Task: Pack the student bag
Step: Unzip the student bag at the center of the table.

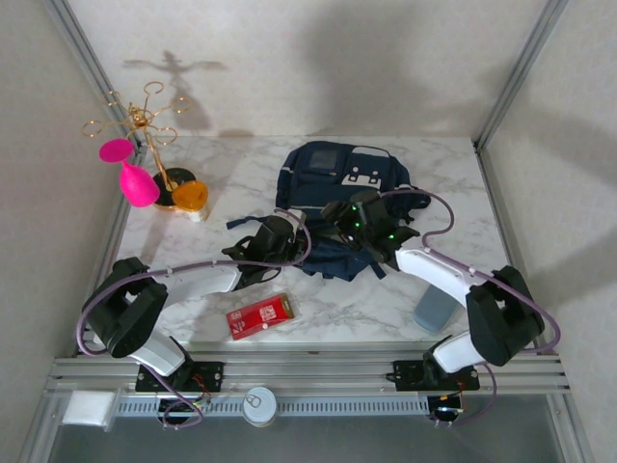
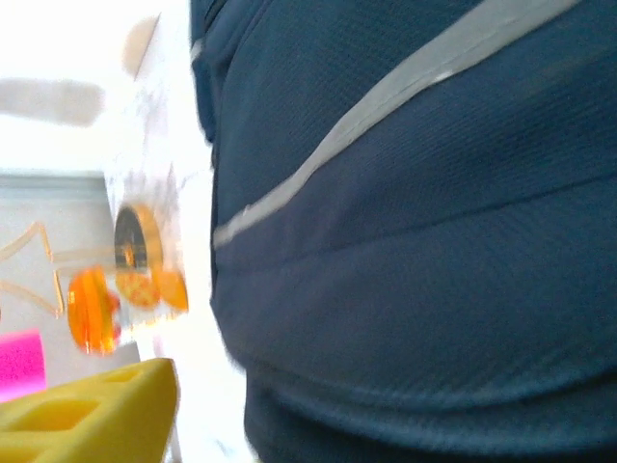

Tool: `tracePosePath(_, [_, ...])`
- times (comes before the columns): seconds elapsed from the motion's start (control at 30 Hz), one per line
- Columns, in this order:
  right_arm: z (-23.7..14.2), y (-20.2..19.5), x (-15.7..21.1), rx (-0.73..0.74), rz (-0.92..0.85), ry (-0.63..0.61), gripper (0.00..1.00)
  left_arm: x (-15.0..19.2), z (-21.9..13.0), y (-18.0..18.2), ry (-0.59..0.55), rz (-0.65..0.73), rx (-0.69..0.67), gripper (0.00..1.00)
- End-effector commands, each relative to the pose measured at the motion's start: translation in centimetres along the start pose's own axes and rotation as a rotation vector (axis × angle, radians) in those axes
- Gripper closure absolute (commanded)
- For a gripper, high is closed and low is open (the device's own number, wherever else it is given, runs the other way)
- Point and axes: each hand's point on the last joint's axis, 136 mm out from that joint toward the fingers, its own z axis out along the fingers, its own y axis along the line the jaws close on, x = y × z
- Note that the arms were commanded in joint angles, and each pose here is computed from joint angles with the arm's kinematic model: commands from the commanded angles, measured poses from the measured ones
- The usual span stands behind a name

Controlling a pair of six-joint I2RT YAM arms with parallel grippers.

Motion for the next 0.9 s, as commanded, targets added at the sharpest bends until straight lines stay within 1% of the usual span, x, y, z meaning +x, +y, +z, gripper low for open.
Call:
tracePosePath(0.0, [1.8, 0.7, -2.5, 0.022, 0.096, -0.167, 0.42, -2.5, -0.1, -1.6, -0.075, -0.004, 0.03, 1.0])
tracePosePath(0.1, [2.6, 1.2, -2.3, 0.023, 0.075, -0.19, 0.6, -2.6, -0.1, -1.6, -0.079, -0.003, 0.031, 1.0])
tracePosePath(0.17, [2.8, 2.1, -1.9, -0.006, 0.034, -0.166, 0.79, -2.6, -0.2, -1.4, -0.079, 0.001, 0.02, 1.0])
tracePosePath(0.2, [2.8, 2.7, -1.6, -0.026, 0.002, -0.143, 0.87, -2.6, -0.3, -1.3, -0.078, 0.0, 0.012, 1.0])
tracePosePath(0.23, [2.6, 3.4, -1.3, -0.038, -0.034, -0.12, 0.98, -2.5, -0.4, -1.1, -0.075, 0.0, 0.002, 1.0])
tracePosePath(0.27, [2.3, 4.3, -1.0, -0.066, -0.094, -0.091, 1.0, -2.5, -0.6, -0.9, -0.072, -0.003, -0.01, 1.0])
tracePosePath(0.3, [2.0, 4.9, -1.0, -0.086, -0.147, -0.071, 1.0, -2.3, -0.8, -0.6, -0.067, -0.003, -0.022, 1.0])
tracePosePath(0.4, [0.8, 5.0, -1.6, -0.134, -0.28, 0.0, 1.0, -1.7, -1.9, 0.8, -0.064, -0.017, -0.078, 1.0])
tracePosePath(0.5, [-1.7, 6.1, -1.7, -0.282, -0.416, 0.117, 1.0, -0.8, -3.1, 2.9, -0.046, -0.037, -0.143, 1.0])
tracePosePath(0.6, [-4.4, 5.9, -3.0, -0.338, -0.515, 0.163, 1.0, 0.1, -3.6, 5.4, -0.023, -0.071, -0.208, 1.0])
tracePosePath(0.67, [-6.0, 5.7, -3.8, -0.393, -0.529, 0.199, 1.0, 0.5, -3.6, 6.9, -0.01, -0.095, -0.234, 1.0])
tracePosePath(0.73, [-6.5, 5.2, -4.3, -0.419, -0.525, 0.233, 1.0, 0.3, -3.5, 7.5, -0.009, -0.108, -0.238, 1.0])
tracePosePath(0.83, [-5.3, 3.4, -4.6, -0.376, -0.466, 0.211, 1.0, -0.4, -3.3, 8.9, -0.015, -0.131, -0.285, 1.0])
tracePosePath(0.87, [-4.8, 3.2, -4.1, -0.4, -0.441, 0.229, 1.0, -0.7, -3.2, 8.9, -0.021, -0.138, -0.274, 1.0])
